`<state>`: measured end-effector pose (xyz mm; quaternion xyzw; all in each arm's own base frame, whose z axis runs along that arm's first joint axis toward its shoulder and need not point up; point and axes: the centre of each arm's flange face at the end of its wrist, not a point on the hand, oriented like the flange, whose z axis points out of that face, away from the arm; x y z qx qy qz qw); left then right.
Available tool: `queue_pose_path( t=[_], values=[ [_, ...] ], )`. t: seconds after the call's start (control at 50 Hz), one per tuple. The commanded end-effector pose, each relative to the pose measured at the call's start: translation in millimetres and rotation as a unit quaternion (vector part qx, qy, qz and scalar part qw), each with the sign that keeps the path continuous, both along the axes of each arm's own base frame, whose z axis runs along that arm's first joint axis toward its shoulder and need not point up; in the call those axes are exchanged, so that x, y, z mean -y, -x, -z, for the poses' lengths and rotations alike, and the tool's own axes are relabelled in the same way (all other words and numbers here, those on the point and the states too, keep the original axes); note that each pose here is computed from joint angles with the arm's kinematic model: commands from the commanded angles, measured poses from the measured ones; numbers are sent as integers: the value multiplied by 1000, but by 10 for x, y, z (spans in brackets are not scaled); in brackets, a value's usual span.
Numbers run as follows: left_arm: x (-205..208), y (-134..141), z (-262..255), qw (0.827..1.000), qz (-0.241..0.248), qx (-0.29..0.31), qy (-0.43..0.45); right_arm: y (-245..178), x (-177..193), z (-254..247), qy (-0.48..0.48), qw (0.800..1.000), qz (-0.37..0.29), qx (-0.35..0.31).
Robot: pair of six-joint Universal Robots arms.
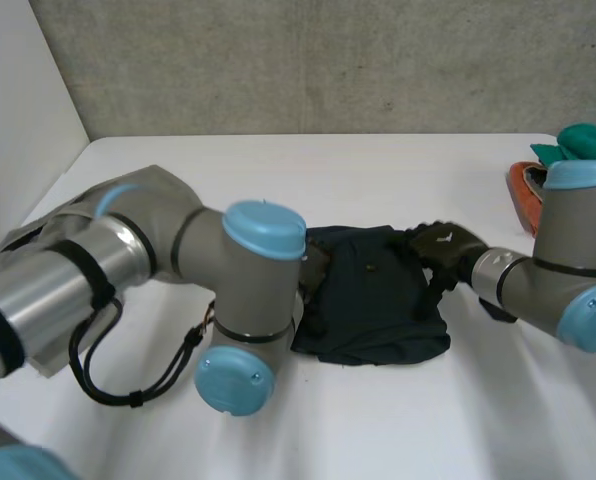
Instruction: Fold the laundry.
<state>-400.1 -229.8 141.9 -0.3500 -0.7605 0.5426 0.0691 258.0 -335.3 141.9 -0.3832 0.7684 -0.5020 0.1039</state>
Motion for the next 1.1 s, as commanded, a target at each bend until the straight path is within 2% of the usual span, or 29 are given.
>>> queue_pose_path(
  t=[0.02,0.12,0.2,0.3,0.4,0.56,0.68,0.82,1.1],
  values=[
    [-120,-6,-796,996,23,-70,54,62,-73,-561,117,993,13,12],
    [-243,-83,-1151,991,48,-99,71,77,-293,-774,202,979,9,32],
    [-340,-158,-1288,989,73,-111,70,101,-623,-812,252,966,-6,51],
    [-367,-271,-1300,986,105,-121,46,100,-1002,-405,224,973,-26,51],
    [-326,-325,-1210,986,102,-129,23,49,-1343,-51,191,978,-68,43],
    [-288,-323,-1138,985,95,-141,18,-10,-1277,333,201,976,-83,29],
    [-263,-317,-1130,985,93,-145,22,-57,-1149,336,241,966,-87,18],
    [-215,-333,-1139,984,88,-150,28,-120,-983,471,244,965,-90,9],
    [-202,-352,-1095,984,80,-157,14,-253,-682,428,275,957,-86,25]
  ],
)
